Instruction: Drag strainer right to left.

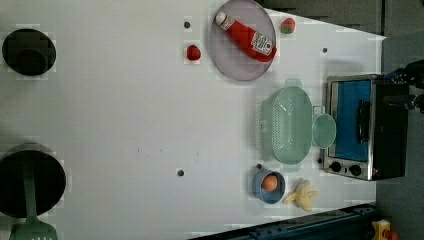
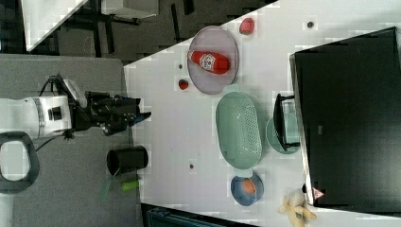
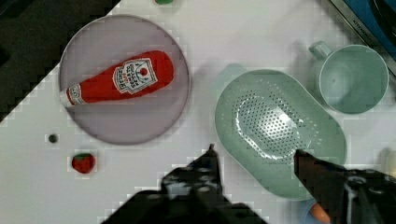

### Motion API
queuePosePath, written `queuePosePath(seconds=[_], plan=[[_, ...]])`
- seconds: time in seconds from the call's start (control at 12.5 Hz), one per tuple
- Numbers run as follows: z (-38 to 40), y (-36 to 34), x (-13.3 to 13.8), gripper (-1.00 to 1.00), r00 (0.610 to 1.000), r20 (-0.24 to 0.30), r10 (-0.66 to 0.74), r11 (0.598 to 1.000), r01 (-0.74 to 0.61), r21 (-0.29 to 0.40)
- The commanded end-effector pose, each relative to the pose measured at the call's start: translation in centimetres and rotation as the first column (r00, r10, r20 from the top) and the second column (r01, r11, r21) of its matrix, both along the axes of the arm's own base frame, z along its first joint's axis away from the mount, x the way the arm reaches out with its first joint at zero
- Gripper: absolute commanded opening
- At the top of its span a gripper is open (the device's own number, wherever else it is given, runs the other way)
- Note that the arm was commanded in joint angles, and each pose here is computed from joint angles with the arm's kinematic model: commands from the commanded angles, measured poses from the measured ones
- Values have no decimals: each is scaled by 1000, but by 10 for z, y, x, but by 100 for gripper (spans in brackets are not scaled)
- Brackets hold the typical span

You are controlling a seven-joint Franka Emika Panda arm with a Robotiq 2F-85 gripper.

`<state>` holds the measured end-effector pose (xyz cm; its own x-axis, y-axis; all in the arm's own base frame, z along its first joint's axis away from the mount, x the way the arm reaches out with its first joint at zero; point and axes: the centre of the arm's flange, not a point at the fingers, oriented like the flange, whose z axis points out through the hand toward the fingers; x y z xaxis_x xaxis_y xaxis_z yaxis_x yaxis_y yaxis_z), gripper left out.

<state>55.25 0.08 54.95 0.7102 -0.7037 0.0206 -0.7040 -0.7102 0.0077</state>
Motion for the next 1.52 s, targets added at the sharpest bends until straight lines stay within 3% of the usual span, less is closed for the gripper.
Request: queuePosePath(seconds=[0.08, 0.24, 0.56, 0.8, 0.96, 1.28, 1.52], plan=[[46, -38, -165, 60, 995, -14, -99, 995, 99, -10], [45, -38, -165, 99, 995, -16, -99, 995, 99, -10], [10, -37, -147, 100, 993, -55, -103, 995, 102, -14], [-64, -36, -119, 100, 978, -77, -195, 981, 194, -24], [-126, -35, -104, 100, 940, -84, -330, 944, 328, -38], [-234, -29, -75, 100, 826, -34, -562, 827, 561, -37], [-294, -20, -63, 100, 798, -18, -602, 798, 601, -26]])
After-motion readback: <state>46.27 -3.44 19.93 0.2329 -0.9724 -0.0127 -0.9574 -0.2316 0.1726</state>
